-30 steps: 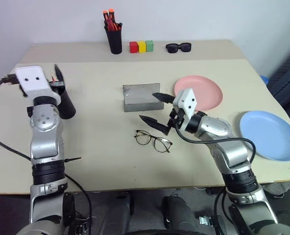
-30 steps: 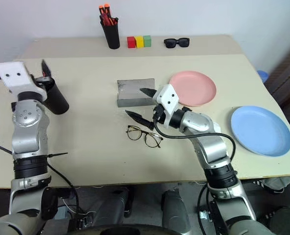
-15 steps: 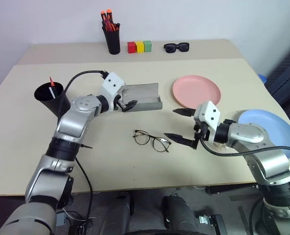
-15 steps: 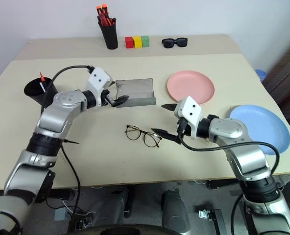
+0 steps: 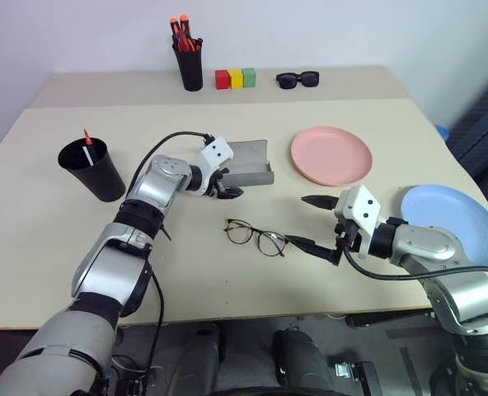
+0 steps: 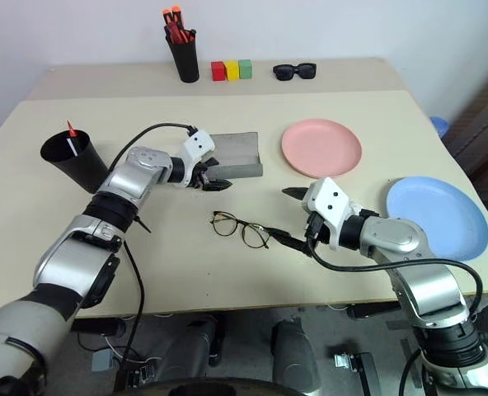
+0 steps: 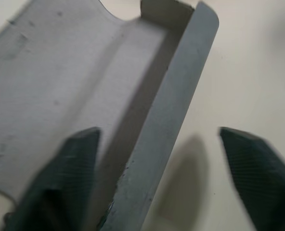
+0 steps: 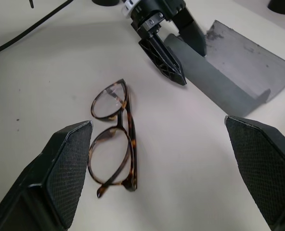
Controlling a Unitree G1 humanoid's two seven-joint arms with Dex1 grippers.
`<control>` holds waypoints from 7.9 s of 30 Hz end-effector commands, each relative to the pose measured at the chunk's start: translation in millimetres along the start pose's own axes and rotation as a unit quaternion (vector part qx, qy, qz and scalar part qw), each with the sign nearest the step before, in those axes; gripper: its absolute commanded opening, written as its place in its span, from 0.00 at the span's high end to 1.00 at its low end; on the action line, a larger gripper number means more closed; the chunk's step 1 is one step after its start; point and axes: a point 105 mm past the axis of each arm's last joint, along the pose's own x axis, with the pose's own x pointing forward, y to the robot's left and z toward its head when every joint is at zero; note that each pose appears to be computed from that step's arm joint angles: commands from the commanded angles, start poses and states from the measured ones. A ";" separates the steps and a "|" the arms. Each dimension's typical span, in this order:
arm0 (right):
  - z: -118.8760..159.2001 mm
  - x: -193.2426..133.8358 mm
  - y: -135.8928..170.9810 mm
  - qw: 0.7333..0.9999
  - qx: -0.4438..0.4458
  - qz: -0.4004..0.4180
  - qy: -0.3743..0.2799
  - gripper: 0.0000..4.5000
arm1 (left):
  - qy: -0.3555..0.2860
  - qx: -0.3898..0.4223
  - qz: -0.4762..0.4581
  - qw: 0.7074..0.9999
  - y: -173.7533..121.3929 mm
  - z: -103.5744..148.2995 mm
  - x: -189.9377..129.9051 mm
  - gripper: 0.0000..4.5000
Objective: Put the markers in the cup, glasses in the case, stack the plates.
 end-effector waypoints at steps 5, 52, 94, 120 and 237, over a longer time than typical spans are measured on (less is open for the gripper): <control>16.1 -2.6 2.5 0.999 -0.022 -0.004 -0.023 0.00 | -0.028 0.053 -0.010 0.998 3.8 16.4 -6.7 0.99; -0.9 73.8 16.6 0.989 -0.020 -0.003 0.145 0.00 | -0.111 0.028 0.016 0.993 -106.9 -57.3 -143.2 0.25; 113.7 177.1 -20.1 0.954 -0.289 0.076 -0.018 1.00 | -0.131 -0.043 0.172 0.975 -75.6 -95.5 -177.9 0.24; 53.3 196.1 -8.0 0.939 -0.306 0.153 0.031 0.85 | -0.127 -0.043 0.202 0.970 -76.9 -91.8 -184.8 0.24; -75.0 -174.7 -76.7 0.902 -0.075 -0.270 0.328 0.68 | -0.294 0.042 -0.076 0.952 -124.6 29.7 -62.0 1.00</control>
